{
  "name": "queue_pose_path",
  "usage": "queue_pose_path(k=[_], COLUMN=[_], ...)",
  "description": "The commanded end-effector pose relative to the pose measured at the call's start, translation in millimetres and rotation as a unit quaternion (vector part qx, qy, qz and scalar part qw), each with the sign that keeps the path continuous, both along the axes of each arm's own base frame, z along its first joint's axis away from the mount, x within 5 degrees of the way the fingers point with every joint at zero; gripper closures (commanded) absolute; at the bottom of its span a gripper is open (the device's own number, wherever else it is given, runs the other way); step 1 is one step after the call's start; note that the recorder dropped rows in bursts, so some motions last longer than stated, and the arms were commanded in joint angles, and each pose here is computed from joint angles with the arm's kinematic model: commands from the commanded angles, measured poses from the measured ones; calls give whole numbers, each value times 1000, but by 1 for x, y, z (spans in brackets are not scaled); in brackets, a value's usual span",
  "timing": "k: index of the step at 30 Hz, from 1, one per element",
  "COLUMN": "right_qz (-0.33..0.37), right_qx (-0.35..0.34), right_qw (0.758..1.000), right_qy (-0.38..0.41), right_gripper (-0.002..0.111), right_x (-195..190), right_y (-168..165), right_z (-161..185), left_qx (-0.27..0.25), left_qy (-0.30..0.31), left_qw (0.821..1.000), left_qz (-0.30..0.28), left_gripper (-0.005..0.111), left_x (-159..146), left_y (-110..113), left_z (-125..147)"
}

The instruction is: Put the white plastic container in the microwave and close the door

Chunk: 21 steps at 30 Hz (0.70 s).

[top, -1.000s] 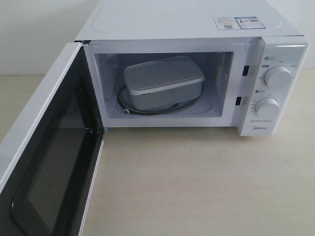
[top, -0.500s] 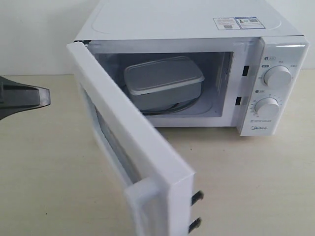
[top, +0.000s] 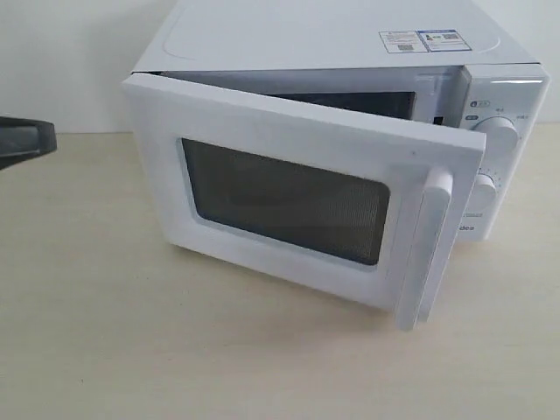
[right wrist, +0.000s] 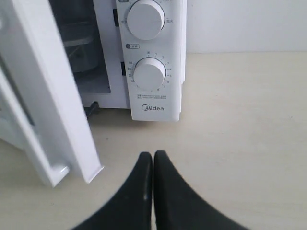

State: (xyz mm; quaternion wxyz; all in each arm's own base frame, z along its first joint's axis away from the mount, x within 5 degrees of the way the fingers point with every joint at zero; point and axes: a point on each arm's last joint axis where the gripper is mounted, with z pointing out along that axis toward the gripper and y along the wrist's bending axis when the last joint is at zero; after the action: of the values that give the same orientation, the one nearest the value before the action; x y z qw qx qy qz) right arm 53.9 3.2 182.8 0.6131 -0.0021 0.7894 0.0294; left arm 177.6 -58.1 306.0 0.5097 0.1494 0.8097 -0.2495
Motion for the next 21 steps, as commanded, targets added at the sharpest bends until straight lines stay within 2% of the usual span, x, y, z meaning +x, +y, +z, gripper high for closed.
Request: queue_pose_path(k=[1, 4, 8, 12, 15, 19, 21], right_qz=[-3, -3, -2, -3, -3, -9, -11], right_qx=[0, 0, -65, -71, -64, 3, 16], right_qw=[1000, 1000, 998, 997, 996, 990, 979], right_qy=[-6, -6, -11, -20, -64, -143, -202], right_gripper=[108, 108, 108, 108, 108, 108, 108], right_x=[0, 0, 0, 0, 2, 2, 1], right_y=[0, 0, -3, -3, -3, -1, -2], right_z=[1, 1, 2, 3, 11, 26, 37], left_qx=[2, 13, 14, 16, 15, 17, 18], left_qy=[-44, -51, -54, -54, -57, -70, -79], left_qw=[998, 998, 997, 996, 995, 992, 991], left_qz=[34, 28, 44, 65, 83, 100, 110], left_gripper=[102, 102, 102, 102, 102, 102, 102], left_x=[-7, -11, -16, -22, -28, -37, -41], left_y=[6, 6, 9, 12, 16, 19, 21], left_z=[12, 13, 8, -1, -7, -11, -12])
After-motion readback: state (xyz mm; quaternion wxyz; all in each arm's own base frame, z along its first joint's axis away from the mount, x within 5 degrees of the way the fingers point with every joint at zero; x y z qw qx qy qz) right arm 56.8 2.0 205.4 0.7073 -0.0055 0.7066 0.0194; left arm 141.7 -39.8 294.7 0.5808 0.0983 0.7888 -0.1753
